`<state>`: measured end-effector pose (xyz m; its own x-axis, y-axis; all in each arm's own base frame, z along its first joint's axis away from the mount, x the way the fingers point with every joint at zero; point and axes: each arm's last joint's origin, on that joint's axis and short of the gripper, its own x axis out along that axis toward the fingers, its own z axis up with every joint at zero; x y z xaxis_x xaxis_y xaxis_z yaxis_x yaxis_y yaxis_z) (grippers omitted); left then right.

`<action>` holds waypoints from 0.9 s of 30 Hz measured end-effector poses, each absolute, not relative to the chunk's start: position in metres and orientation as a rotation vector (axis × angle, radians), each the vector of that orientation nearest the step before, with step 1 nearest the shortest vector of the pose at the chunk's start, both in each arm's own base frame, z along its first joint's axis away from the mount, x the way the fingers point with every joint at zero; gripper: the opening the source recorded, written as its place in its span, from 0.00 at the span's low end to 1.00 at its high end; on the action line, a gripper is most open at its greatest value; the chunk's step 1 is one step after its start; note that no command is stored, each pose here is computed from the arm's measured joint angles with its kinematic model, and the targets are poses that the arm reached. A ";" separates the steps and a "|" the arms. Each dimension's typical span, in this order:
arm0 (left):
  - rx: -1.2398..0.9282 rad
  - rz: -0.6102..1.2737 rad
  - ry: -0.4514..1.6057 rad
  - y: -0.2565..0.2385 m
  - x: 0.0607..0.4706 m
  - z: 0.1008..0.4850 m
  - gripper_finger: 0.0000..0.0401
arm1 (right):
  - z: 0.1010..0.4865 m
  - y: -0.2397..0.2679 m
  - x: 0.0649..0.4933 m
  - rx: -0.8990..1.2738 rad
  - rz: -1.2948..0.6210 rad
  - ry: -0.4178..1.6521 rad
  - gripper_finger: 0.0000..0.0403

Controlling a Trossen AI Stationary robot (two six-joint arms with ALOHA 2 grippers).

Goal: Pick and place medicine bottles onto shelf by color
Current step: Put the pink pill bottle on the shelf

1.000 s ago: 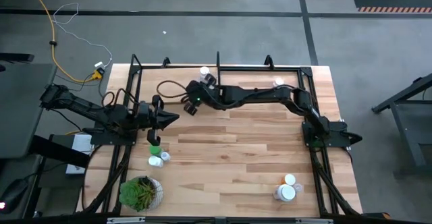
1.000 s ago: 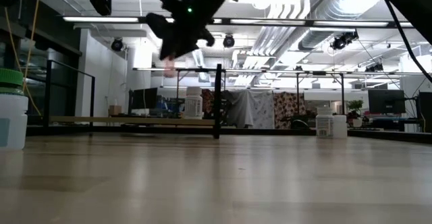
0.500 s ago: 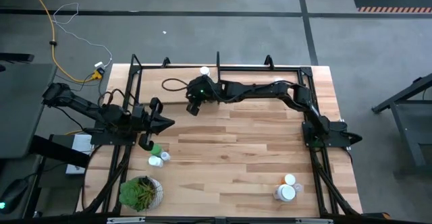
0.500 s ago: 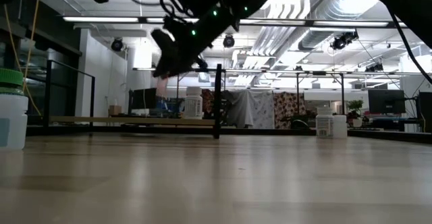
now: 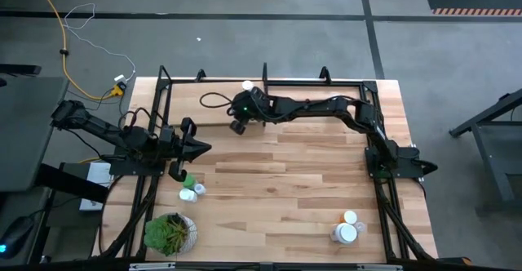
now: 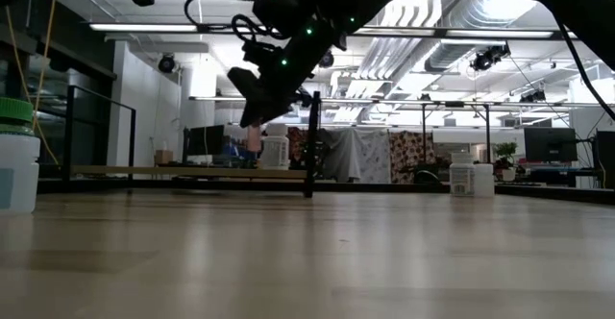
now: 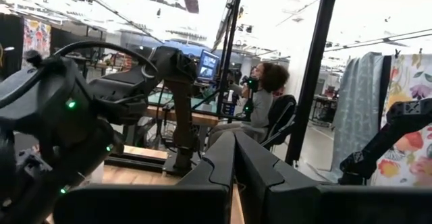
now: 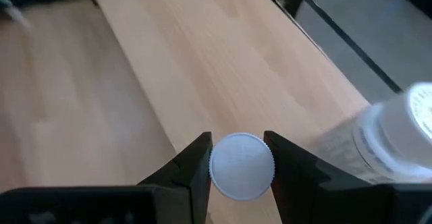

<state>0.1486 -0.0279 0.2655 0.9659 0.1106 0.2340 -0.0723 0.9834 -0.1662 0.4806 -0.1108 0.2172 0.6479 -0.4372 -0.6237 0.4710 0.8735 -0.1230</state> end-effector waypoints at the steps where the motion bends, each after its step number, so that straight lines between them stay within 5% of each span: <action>1: -0.158 0.093 -0.245 -0.028 0.149 0.265 0.00 | 0.217 -0.111 0.480 0.046 -0.529 0.705 0.29; 27: -0.153 0.093 -0.229 -0.028 0.149 0.264 0.00 | 0.237 -0.111 0.461 0.038 -0.668 0.773 0.29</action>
